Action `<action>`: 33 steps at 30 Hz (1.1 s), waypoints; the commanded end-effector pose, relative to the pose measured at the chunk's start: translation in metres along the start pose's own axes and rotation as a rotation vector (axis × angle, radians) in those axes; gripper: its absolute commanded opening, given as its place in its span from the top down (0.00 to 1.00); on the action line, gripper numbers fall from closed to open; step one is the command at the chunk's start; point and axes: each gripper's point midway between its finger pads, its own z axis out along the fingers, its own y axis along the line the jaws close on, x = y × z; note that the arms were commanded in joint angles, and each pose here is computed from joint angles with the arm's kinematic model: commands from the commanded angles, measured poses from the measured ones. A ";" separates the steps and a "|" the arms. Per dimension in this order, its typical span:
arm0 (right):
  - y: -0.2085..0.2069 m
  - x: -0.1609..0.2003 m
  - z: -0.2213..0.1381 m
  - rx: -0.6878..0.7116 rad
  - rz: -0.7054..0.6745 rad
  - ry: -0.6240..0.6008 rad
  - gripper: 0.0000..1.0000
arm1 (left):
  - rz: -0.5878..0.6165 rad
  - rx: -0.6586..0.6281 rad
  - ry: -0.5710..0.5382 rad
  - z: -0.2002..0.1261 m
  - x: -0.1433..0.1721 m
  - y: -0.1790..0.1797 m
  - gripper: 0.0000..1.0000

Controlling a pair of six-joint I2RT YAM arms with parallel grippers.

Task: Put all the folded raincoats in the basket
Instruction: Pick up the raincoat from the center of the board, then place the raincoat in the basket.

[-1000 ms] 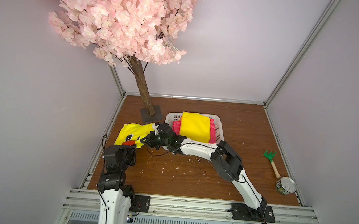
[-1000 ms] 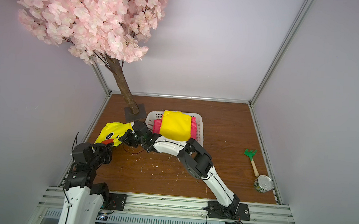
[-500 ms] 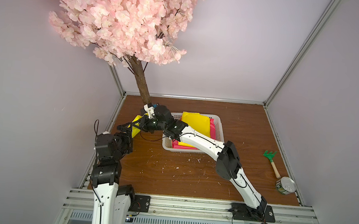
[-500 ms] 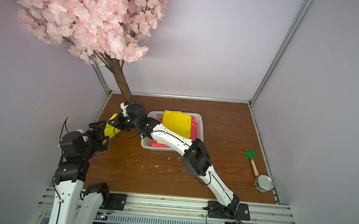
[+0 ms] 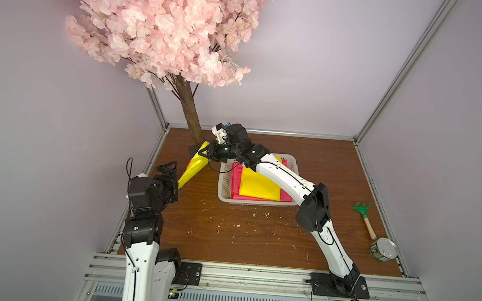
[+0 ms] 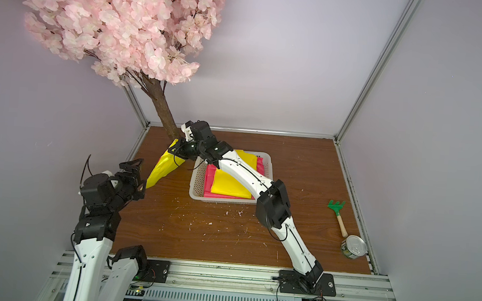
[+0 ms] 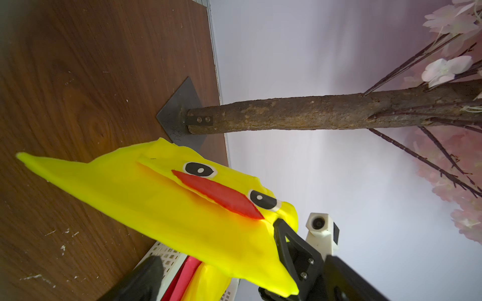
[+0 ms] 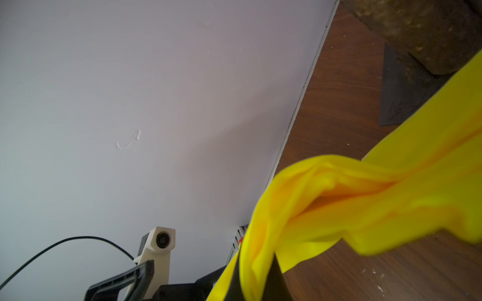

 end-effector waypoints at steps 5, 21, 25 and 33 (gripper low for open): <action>0.082 -0.022 -0.108 -0.134 -0.177 -0.091 1.00 | 0.051 0.012 -0.005 0.009 -0.005 -0.005 0.00; -0.023 0.013 -0.206 -0.076 -0.002 -0.185 1.00 | 0.111 0.025 0.098 0.045 0.012 -0.016 0.00; -0.063 0.031 -0.221 -0.006 0.029 -0.180 1.00 | 0.128 0.048 0.177 0.060 0.031 -0.022 0.01; -0.161 0.045 -0.249 0.235 0.088 -0.201 1.00 | 0.219 0.087 0.315 0.080 0.072 -0.034 0.01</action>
